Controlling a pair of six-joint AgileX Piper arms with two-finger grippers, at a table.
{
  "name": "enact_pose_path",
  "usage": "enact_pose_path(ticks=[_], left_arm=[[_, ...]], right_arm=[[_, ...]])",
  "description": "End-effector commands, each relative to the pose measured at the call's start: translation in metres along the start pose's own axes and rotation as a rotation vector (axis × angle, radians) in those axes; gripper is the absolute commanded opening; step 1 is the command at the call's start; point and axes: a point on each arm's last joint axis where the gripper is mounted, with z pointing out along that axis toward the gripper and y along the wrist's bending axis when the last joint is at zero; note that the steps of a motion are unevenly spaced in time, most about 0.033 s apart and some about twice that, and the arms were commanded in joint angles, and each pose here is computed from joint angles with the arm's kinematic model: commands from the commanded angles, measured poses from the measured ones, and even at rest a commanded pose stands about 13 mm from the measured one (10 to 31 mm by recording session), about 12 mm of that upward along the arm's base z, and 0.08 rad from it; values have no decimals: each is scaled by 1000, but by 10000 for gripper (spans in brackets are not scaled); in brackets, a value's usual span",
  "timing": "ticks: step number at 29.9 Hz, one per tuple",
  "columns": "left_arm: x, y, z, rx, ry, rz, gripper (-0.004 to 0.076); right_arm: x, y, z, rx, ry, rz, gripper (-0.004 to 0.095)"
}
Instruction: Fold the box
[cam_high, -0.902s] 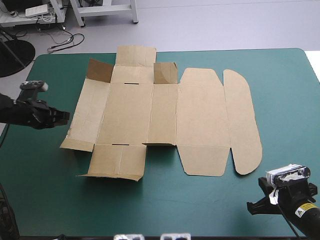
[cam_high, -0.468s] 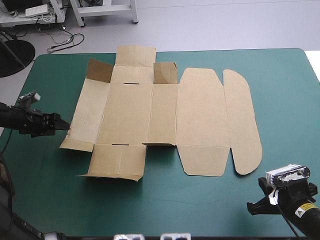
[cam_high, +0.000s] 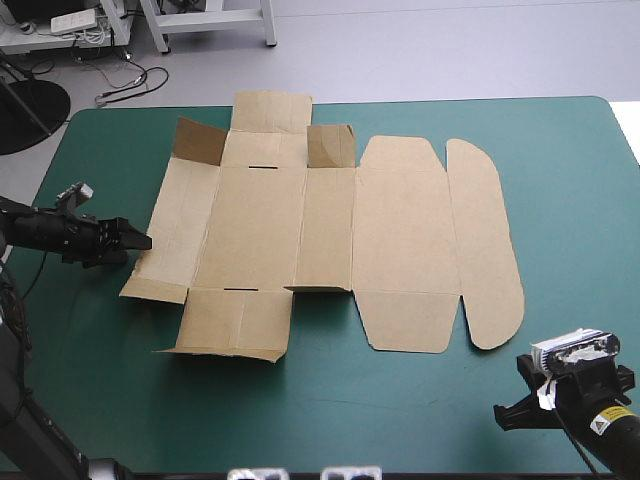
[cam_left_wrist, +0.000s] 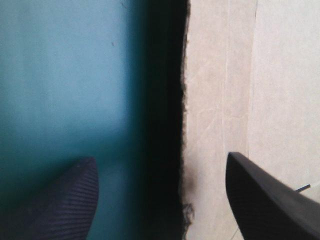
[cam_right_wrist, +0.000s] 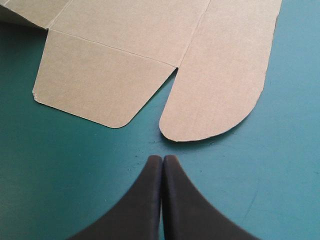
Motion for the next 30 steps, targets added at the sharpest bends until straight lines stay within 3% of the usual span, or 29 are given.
enact_pose_path(ticks=[1, 8, 10, 15, 17, 21, 25, 30], left_arm=[[-3, -29, 0, 80, 40, 58, 520], [-3, -50, 28, 79, 139, 55, 494], [-3, -53, 31, 68, 155, 36, 451], [-3, -55, 32, 71, 157, 11, 189], [-3, -57, 34, 72, 160, 15, 131], [-4, -61, 37, 87, 160, 21, 114], [-5, -69, 41, 118, 153, 48, -6], [-4, -95, 44, 128, 164, 224, -7]], right_arm=[[-12, -1, -5, 9, -81, -7, -20], [-14, -1, -5, 13, -93, -8, -20], [-14, -1, -5, 15, -99, -8, -20], [-15, -1, -5, 17, -106, -8, -20], [-15, -1, -5, 17, -106, -8, -20], [-15, -1, -5, 17, -106, -8, -20], [-15, -1, -5, 16, -107, -6, -20], [-14, -1, -5, 13, -98, -6, -20]])
